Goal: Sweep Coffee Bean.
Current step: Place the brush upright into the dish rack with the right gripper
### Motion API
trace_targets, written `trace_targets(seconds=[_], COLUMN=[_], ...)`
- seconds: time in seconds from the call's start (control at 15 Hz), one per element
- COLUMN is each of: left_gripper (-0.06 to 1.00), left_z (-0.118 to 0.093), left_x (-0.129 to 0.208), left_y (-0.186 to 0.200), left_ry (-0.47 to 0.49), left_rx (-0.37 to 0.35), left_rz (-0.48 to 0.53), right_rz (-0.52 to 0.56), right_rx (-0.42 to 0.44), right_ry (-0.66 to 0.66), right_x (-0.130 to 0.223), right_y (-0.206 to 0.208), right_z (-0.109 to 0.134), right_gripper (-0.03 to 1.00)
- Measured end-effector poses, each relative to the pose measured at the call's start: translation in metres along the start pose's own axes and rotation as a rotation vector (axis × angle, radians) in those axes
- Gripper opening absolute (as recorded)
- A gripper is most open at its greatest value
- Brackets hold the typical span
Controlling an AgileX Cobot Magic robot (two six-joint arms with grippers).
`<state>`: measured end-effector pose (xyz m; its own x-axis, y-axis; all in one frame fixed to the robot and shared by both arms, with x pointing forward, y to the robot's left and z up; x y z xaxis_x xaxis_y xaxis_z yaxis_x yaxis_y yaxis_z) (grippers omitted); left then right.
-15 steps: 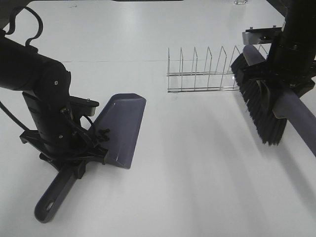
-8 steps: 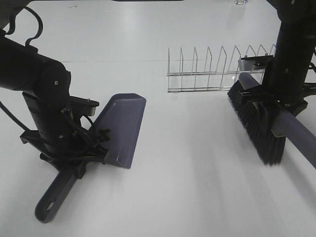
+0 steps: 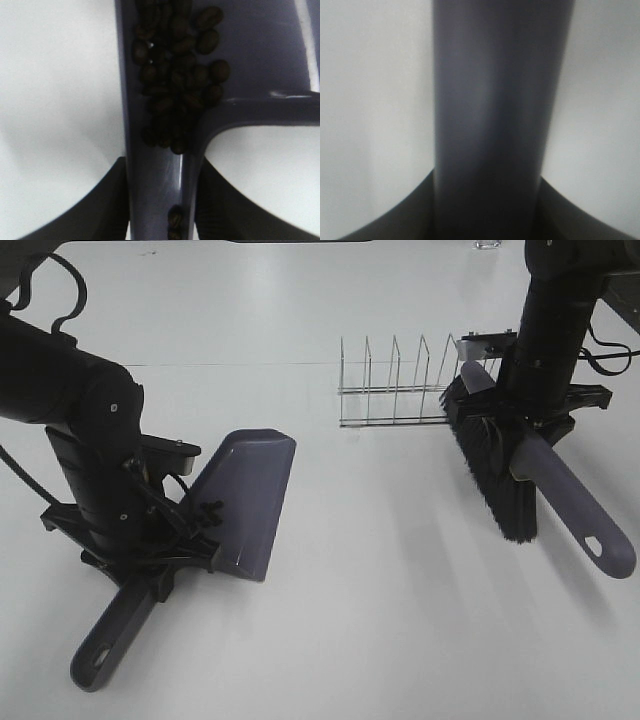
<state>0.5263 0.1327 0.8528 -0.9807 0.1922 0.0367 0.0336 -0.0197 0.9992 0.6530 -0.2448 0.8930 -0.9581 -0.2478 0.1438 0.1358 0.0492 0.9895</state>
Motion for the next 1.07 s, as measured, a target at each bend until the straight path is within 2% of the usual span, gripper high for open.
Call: trace_targets(seconds=[0.27, 0.47, 0.87, 1.07], left_gripper=[0.33, 0.33, 0.33, 0.33], left_z=[0.0, 0.0, 0.0, 0.0], left_x=[0.0, 0.0, 0.0, 0.0], left_y=[0.0, 0.0, 0.0, 0.0], left_ry=[0.0, 0.0, 0.0, 0.0], left_rx=[0.0, -0.001, -0.001, -0.001], left_rz=[0.0, 0.003, 0.003, 0.003], right_rz=[-0.02, -0.086, -0.169, -0.177], right_rx=[0.002, -0.016, -0.027, -0.088], right_ry=[-0.008, -0.036, -0.053, -0.107], right_x=[-0.018, -0.041, -0.052, -0.051], right_y=[-0.003, 0.002, 0.021, 0.021], right_z=[-0.002, -0.003, -0.005, -0.016], right_gripper=[0.31, 0.31, 0.31, 0.31])
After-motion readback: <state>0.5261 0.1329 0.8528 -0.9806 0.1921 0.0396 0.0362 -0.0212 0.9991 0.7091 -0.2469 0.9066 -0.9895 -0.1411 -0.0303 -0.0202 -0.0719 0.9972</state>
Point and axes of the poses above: a point on each arm's last joint axis where the gripper is mounted, y pointing back along that axis away from the gripper, z along the wrist's bending axis when the last joint is at zero, x = y × z, the point moved 2 cm from there along -y, pointing out along that axis toward the gripper, and after that the axes turned 5 degrees about y, right-handed, at the moved point
